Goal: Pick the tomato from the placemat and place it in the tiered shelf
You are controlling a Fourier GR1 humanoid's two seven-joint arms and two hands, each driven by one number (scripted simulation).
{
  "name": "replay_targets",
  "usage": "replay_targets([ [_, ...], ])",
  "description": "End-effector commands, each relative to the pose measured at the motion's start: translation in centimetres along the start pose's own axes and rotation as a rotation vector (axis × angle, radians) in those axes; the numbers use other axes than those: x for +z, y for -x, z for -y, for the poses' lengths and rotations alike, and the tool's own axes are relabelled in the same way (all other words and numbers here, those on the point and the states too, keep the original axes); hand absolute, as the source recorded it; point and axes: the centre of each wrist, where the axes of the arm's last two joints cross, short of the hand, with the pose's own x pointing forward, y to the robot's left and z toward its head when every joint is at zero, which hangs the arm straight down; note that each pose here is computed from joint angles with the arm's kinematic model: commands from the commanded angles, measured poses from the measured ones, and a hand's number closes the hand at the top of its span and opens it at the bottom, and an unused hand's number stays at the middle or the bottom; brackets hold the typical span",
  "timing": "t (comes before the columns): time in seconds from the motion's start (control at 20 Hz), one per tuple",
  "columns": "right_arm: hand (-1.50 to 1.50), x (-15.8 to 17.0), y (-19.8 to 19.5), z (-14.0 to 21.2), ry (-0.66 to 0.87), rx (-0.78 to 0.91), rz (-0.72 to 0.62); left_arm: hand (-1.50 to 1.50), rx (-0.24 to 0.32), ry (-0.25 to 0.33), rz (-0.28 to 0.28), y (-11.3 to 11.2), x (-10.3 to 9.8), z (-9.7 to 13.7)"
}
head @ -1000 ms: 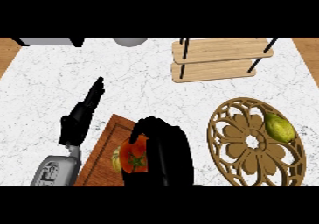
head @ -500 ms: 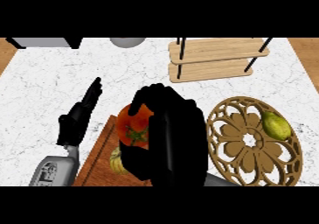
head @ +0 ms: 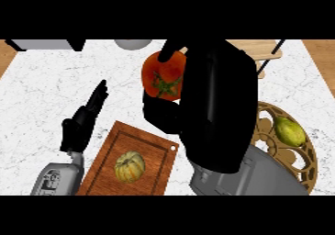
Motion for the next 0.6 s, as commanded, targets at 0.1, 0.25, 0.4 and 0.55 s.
replay_targets([
  [0.1,1.50,-3.2,-2.3,3.1,0.042,0.042,-0.141,0.00,-0.013,0.006,-0.010,0.5,0.0,-0.7],
  [0.25,1.50,-4.9,-2.1,3.6,0.078,0.063,-0.148,0.00,0.008,0.000,-0.005,-0.1,0.0,0.6],
  [0.4,1.50,-6.4,-2.1,2.3,0.120,0.078,-0.158,0.00,0.002,0.017,0.005,0.5,1.4,-0.9],
  [0.55,1.50,-8.6,-0.5,3.6,0.148,0.108,-0.133,0.00,0.010,0.001,0.015,0.6,1.4,-0.7],
])
